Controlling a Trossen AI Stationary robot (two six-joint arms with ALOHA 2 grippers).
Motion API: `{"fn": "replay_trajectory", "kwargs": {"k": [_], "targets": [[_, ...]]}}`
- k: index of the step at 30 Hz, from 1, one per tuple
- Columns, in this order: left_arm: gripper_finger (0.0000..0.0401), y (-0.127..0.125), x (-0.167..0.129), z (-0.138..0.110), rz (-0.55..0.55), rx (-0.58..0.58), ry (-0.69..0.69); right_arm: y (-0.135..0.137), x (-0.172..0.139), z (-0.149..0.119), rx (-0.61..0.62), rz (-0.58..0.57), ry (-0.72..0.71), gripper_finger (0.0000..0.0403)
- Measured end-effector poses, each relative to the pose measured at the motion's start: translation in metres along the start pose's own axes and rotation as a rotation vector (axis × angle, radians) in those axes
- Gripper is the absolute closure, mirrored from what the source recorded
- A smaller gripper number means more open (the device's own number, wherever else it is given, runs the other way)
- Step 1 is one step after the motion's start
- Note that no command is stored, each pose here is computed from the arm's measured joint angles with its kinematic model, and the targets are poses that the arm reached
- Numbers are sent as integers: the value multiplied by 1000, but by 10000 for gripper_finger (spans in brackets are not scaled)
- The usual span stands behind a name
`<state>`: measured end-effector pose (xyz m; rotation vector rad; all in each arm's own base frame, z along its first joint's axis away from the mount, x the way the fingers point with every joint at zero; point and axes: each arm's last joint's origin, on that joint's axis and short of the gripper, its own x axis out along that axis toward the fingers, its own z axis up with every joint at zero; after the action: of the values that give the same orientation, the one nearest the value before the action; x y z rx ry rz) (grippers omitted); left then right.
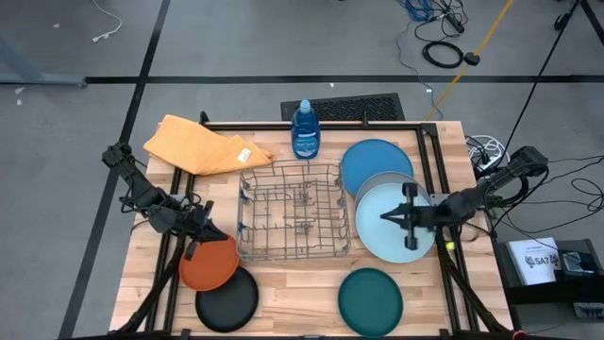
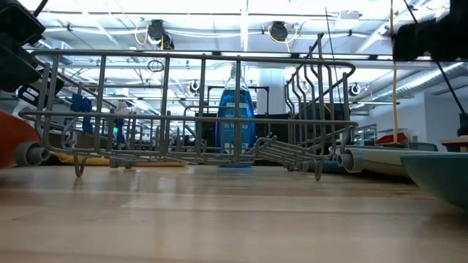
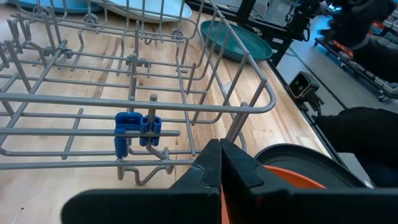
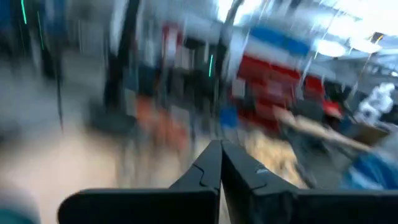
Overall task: Sort dishes
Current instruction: Put the light blue plate in the dish rack
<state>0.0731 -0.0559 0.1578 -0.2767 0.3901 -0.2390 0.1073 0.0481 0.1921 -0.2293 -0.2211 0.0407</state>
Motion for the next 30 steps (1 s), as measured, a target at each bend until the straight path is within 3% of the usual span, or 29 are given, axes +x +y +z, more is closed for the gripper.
{"fn": "replay_trajectory", "kwargs": {"k": [3,5,9,15,22,26,30], "targets": [[401,0,0,0,0,15,0,-9,-4,25,209,-23,-269,403],[401,0,0,1,18,96,-20,-16,-9,39,340,-31,-432,403],[401,-1,-1,15,141,133,-212,-25,-17,53,517,-41,-599,403],[401,-9,-12,46,134,-49,-522,-29,-7,77,571,-17,-589,403],[401,-12,-27,67,139,10,-723,-34,16,126,508,-24,-531,403],[401,-13,-34,74,107,-62,-808,-35,30,148,490,-22,-508,403],[401,-14,-39,79,29,-90,-874,-31,47,159,428,-17,-326,403]]}}
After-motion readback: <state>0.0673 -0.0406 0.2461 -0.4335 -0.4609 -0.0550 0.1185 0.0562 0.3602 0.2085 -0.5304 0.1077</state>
